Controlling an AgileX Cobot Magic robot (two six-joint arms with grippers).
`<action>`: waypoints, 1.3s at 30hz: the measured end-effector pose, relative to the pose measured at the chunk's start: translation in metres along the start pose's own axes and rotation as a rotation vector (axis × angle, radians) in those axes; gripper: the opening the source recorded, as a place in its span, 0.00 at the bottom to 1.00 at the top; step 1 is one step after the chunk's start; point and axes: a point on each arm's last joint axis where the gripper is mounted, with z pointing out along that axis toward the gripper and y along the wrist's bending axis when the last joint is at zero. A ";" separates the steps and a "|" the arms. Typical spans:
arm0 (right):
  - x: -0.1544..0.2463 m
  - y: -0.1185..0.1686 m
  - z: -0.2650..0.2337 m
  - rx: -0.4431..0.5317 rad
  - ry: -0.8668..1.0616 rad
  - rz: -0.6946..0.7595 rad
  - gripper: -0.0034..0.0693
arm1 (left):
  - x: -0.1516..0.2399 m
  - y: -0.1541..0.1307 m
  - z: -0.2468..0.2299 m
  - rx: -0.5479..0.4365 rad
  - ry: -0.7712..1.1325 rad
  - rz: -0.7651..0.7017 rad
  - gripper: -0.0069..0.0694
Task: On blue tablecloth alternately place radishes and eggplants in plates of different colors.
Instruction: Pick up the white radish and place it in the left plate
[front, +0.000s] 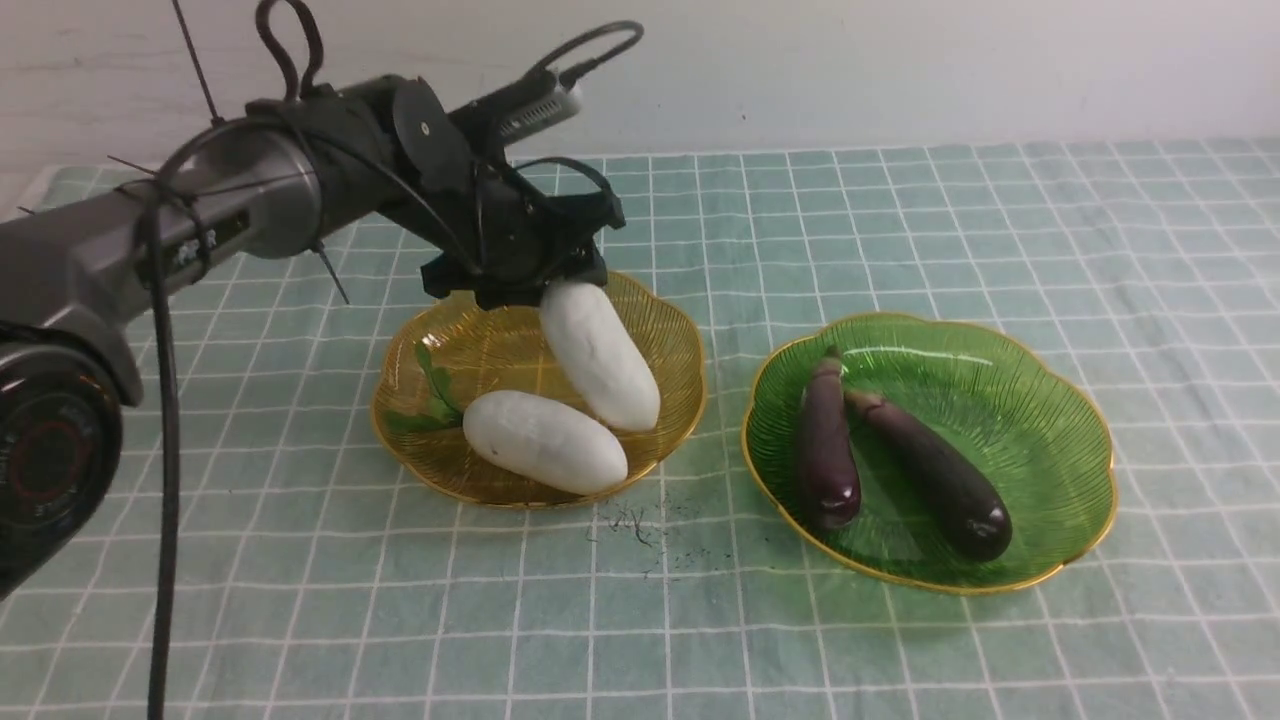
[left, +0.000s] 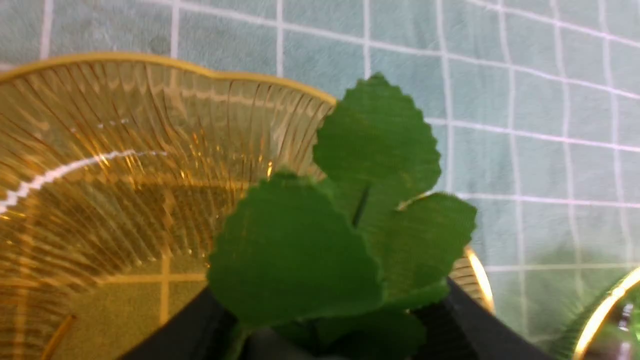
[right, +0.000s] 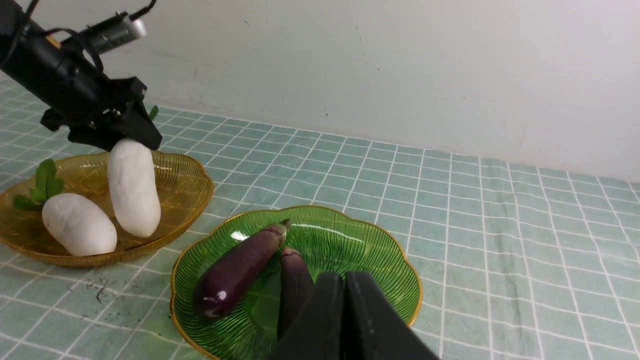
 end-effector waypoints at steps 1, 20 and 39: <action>0.000 0.000 0.000 0.000 0.000 0.000 0.03 | 0.001 0.001 0.002 -0.002 0.003 -0.001 0.58; 0.001 0.000 0.000 -0.001 0.007 0.000 0.03 | 0.034 0.010 0.002 -0.081 0.366 0.004 0.70; 0.001 0.000 0.000 -0.002 0.015 0.000 0.03 | 0.042 0.012 -0.002 -0.097 0.464 0.048 0.85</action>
